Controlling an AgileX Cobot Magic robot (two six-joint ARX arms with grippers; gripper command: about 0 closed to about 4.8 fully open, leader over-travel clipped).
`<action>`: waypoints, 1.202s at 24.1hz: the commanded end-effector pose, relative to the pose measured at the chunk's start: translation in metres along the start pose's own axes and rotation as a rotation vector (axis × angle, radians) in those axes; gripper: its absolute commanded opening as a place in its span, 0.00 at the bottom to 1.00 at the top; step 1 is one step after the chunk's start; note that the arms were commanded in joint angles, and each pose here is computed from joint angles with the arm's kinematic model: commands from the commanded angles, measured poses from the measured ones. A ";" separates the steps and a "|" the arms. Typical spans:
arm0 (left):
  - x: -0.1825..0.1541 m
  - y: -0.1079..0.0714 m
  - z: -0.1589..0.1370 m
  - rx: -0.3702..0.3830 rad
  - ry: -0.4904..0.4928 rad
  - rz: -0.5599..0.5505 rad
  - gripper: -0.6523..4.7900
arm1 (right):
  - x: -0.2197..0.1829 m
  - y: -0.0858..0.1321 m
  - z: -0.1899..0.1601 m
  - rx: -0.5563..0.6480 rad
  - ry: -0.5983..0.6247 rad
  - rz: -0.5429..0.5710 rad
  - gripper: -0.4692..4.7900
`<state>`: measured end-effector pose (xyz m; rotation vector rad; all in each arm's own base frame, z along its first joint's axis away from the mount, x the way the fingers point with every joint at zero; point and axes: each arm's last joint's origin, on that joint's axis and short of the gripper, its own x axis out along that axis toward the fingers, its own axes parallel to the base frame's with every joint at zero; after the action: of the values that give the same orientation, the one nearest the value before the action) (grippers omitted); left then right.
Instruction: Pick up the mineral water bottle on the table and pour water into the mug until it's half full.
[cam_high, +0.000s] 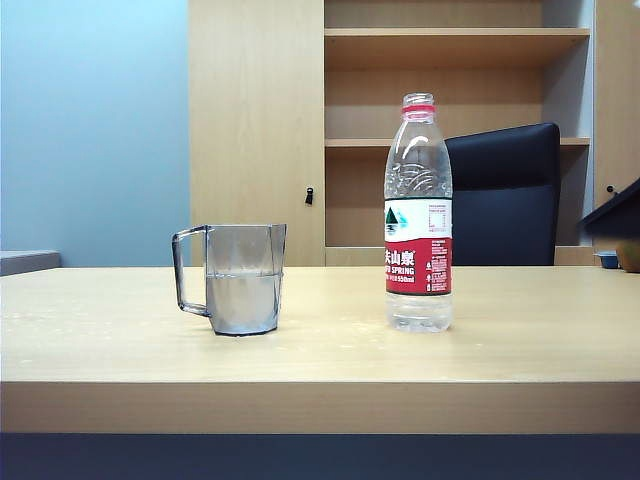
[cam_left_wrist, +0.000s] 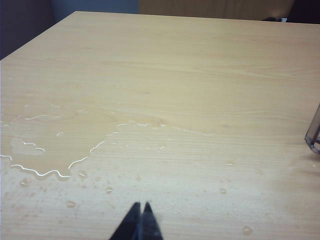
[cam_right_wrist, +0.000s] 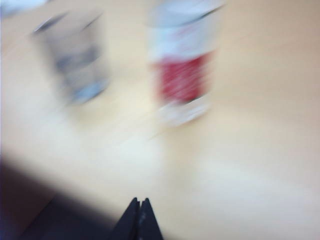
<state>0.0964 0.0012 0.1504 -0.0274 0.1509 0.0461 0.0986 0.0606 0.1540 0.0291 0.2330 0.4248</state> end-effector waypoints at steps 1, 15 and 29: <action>0.000 0.000 0.002 -0.004 -0.009 -0.001 0.12 | -0.009 -0.018 0.009 0.041 -0.103 -0.152 0.08; 0.000 0.000 0.002 -0.004 -0.009 -0.001 0.12 | -0.032 -0.058 0.008 0.113 -0.212 -0.516 0.08; 0.000 0.000 0.002 -0.004 -0.009 -0.001 0.12 | -0.027 -0.057 -0.009 0.034 -0.062 -0.452 0.08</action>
<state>0.0963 0.0011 0.1504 -0.0275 0.1509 0.0458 0.0956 -0.0030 0.1472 0.0279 0.1863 -0.0331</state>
